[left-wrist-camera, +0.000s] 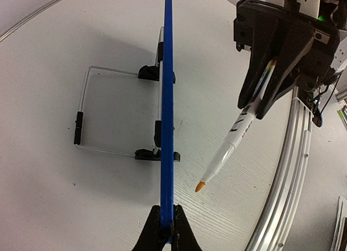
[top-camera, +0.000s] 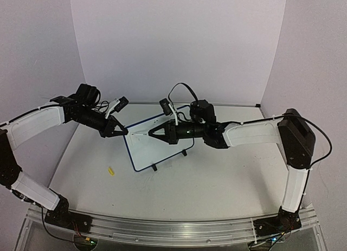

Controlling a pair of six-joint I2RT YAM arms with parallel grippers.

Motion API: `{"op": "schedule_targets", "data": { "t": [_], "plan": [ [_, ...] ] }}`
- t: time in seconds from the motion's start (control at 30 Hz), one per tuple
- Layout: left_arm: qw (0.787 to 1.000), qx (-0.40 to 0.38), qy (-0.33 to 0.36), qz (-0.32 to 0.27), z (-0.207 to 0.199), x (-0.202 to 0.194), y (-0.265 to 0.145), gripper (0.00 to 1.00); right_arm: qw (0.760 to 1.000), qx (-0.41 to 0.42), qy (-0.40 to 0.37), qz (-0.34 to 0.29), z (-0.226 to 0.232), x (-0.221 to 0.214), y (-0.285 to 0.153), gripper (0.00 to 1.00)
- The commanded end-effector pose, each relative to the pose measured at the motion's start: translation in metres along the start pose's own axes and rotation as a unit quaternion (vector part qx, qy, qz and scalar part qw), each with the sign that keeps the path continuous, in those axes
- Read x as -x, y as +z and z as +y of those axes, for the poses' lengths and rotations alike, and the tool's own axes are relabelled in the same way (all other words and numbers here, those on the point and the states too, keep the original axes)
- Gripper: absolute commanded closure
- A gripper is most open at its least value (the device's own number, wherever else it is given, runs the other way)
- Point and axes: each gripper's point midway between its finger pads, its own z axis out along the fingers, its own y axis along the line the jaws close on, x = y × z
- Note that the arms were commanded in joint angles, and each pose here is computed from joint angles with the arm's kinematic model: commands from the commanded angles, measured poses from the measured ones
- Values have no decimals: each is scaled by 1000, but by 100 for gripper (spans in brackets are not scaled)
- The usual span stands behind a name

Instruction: Write a sentence on the whiteboard

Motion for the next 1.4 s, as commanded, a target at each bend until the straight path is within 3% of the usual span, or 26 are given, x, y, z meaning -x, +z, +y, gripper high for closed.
{"op": "schedule_targets", "data": {
  "t": [0.0,0.47,1.0,1.37],
  "plan": [
    [1000,-5,6,-6,-3,11,-6,100,999,-4,-16,-28,-1,20,6,100],
    [1000,-11,4,-5,-3,10,-3,100,999,-18,-8,-33,-12,20,16,100],
    [1000,-10,5,-6,-4,10,-5,100,994,-89,-8,-63,-25,22,-9,100],
    [1000,-10,5,-7,-4,12,-5,100,997,-64,7,-32,-28,1,4,100]
  ]
}}
